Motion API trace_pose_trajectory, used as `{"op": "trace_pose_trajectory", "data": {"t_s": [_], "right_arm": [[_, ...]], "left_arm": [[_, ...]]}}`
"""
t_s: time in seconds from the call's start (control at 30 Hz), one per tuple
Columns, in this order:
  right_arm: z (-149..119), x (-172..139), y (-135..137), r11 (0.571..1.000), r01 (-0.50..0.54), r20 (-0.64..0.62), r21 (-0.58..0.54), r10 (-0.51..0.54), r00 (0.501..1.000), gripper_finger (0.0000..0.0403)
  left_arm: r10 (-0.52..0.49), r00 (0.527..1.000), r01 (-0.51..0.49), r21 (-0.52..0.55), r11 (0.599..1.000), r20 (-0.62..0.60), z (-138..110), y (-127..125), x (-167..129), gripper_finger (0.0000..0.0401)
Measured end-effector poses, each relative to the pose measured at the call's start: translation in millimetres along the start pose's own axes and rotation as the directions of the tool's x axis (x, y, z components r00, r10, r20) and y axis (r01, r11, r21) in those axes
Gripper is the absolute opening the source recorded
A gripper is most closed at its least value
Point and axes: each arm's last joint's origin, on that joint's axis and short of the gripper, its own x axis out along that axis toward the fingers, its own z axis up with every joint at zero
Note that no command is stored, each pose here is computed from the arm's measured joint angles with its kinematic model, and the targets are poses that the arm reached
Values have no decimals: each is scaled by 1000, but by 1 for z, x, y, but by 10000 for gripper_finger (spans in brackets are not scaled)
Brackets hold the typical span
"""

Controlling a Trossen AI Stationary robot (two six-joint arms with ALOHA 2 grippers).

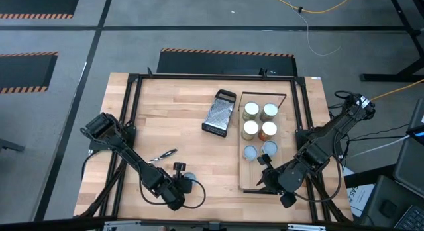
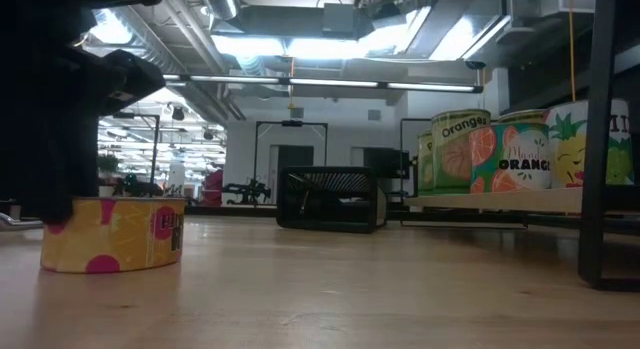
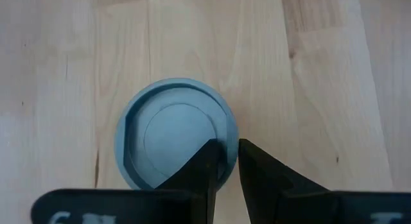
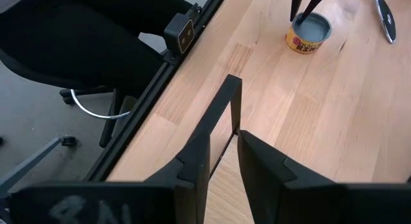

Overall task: Pick and place cans onto a shelf
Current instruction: Put the canned pineapple rings on the shelf

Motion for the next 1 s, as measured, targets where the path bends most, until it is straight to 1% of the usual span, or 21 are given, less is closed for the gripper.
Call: {"op": "trace_pose_trajectory", "data": {"t_s": [0.23,0.3,0.43,0.57,0.67,0.8,0.93,1.0], "right_arm": [[0,0,0,1000,0,2,0,0,1000,84],[0,0,0,1000,0,4,0,0,1000,84],[1,0,0,1000,-1,8,-1,1,1000,84],[1,0,0,1000,-1,9,-9,1,1000,84],[3,0,0,998,-2,28,-70,4,1000,84],[11,0,2,981,3,111,-194,19,994,84],[21,0,4,940,38,212,-339,37,977,84],[26,-2,4,915,69,265,-398,42,963,84]], "left_arm": [[17,1000,-17,3,1000,2,-1,0,3,53],[16,1000,-16,20,1000,2,0,0,3,45],[18,1000,-18,26,1000,2,-1,0,3,13],[18,1000,-18,38,999,4,0,0,3,11],[-3,1000,1,82,997,21,2,0,-1,10],[-43,996,31,154,988,75,12,5,-12,5],[-123,984,90,230,969,130,25,12,-25,7],[-189,967,136,279,951,171,34,16,-29,7]]}}
